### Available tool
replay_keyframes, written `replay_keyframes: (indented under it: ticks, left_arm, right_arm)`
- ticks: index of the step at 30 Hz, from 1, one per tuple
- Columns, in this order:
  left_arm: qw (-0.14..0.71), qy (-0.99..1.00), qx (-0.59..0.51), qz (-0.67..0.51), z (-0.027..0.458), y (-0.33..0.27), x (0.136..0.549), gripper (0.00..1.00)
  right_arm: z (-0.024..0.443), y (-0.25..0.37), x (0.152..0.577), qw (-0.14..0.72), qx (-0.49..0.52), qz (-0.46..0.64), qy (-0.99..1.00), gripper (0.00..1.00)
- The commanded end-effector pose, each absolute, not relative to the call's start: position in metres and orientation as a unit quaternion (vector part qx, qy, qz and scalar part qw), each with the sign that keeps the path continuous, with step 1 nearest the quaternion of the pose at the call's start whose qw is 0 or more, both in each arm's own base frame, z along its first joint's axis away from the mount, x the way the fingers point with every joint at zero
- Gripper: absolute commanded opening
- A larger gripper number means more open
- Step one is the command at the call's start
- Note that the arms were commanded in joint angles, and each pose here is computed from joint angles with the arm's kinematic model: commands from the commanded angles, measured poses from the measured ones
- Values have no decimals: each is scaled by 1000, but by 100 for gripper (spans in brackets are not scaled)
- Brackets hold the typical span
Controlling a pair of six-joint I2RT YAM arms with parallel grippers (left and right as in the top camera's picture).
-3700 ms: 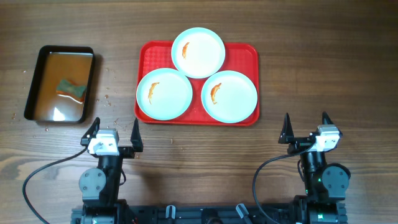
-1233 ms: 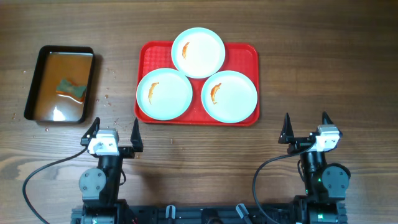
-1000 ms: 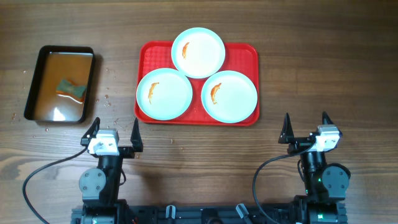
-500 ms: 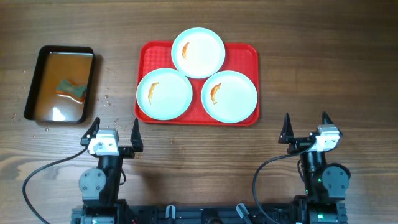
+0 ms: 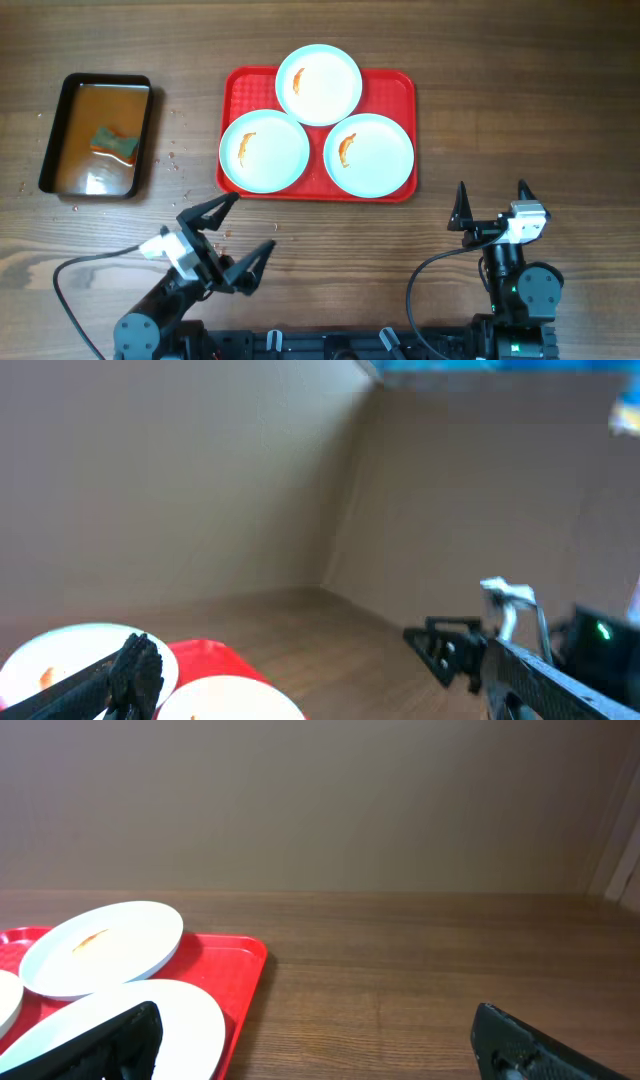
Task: Clean dirty plates on tray and stack at the side
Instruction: 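Reach the left gripper into the black water tray toward the sponge, then grasp the green-orange sponge with the left gripper in the water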
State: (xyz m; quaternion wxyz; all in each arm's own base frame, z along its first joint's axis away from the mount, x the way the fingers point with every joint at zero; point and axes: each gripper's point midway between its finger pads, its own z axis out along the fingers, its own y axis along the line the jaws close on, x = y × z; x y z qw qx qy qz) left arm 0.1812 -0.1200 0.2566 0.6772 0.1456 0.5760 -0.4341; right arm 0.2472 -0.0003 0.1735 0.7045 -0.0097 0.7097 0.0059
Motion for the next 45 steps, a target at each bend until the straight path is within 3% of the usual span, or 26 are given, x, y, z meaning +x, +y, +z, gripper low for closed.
replay_keyframes:
  ticks: [1,5,7,12,17,21,25,33,34,35,36,39,45]
  left_arm:
    - [677,597,40,-428,258,-98,203,100]
    - [705,604,34,-369,285,-85,217,100]
    - [670,681,-34,-293,293,-61,253,100]
    - [455,871,-123,-142,265,-24,310,100]
    - [330,922,-153,-136,236,-26,351,100]
    - [243,916,-295,-119,214,20,373,100]
    - [217,866,-445,-75,197,112,389,100]
    - [146,841,-517,-54,119,167,393,100]
    - [137,842,-520,-43,106,171,394,98]
    - [131,842,-521,-37,97,174,396,88]
    - [123,843,-523,-29,85,177,397,67]
    - [98,818,-566,12,54,190,391,53]
    - [90,816,-570,15,21,194,401,56]
  right_arm:
    - [174,-2,247,706,-11,-3,708,100]
    - [174,-2,247,706,-11,-3,708,100]
    - [174,-2,247,706,-11,-3,708,100]
    - [174,-2,247,706,-11,-3,708,100]
    - [174,-2,247,706,-11,-3,708,100]
    - [174,-2,247,706,-11,-3,708,100]
    - [174,-2,247,706,-11,-3,708,100]
    - [174,-2,247,706,-11,-3,708,100]
    - [174,-2,247,706,-11,-3,708,100]
    - [174,-2,247,706,-11,-3,708,100]
    - [174,-2,247,706,-11,-3,708,100]
    - [174,-2,247,706,-11,-3,708,100]
    - [174,-2,247,706,-11,-3,708,100]
